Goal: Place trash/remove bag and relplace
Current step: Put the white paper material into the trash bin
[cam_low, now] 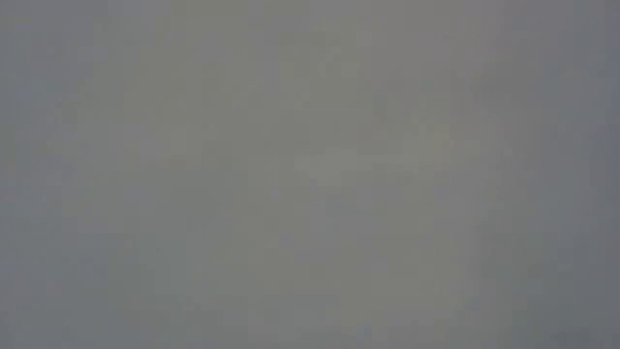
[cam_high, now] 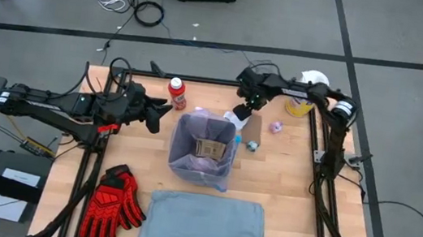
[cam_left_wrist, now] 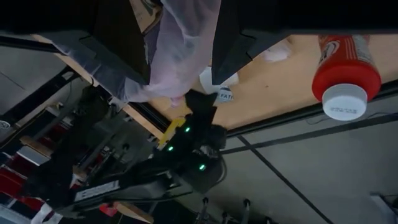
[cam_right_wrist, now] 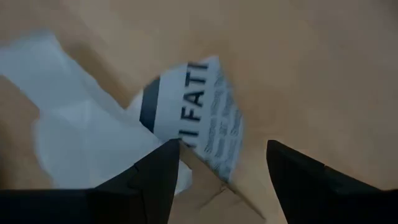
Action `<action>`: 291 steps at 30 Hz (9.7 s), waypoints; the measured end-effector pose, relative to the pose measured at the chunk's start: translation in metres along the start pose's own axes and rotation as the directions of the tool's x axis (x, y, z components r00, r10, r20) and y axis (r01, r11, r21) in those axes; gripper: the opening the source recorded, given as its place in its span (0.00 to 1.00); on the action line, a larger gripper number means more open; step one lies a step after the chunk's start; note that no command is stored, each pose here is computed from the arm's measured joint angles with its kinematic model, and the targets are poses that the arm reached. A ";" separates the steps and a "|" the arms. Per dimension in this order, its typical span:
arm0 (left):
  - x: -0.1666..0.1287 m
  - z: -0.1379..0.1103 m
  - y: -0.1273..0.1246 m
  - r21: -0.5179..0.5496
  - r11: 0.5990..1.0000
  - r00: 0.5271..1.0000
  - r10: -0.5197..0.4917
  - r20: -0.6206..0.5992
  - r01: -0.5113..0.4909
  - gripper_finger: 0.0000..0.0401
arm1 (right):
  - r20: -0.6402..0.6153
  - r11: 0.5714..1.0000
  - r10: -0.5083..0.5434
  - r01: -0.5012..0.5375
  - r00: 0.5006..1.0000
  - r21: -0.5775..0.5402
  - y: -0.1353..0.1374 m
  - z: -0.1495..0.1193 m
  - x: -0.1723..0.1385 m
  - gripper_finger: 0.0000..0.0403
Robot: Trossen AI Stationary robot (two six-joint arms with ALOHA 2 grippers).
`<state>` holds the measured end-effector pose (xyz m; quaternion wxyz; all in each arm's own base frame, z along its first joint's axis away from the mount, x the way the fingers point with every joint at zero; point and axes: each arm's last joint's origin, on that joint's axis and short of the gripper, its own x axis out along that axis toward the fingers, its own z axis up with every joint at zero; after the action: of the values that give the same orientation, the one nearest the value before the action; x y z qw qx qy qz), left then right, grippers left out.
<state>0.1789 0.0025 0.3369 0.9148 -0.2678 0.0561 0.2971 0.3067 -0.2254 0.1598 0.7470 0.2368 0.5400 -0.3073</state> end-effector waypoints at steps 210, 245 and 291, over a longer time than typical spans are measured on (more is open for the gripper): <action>0.004 0.005 0.009 0.010 0.992 0.989 0.128 0.080 -0.129 0.45 | 0.252 0.984 0.175 -0.179 0.952 -0.009 0.036 -0.010 -0.038 0.00; 0.004 0.007 0.008 -0.003 0.991 0.986 0.135 0.102 -0.136 0.45 | 0.136 0.813 0.270 -0.150 0.953 -0.562 0.044 -0.012 0.013 0.78; 0.004 0.011 0.005 0.215 0.966 0.983 0.115 0.142 -0.144 0.45 | 0.523 0.611 0.780 -0.237 0.342 -0.755 0.071 -0.050 -0.247 0.00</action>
<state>0.1781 0.0140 0.3431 0.9195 -0.1389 0.0478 0.3646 0.2677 -0.0911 0.3811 0.9955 0.0001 0.0750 0.0587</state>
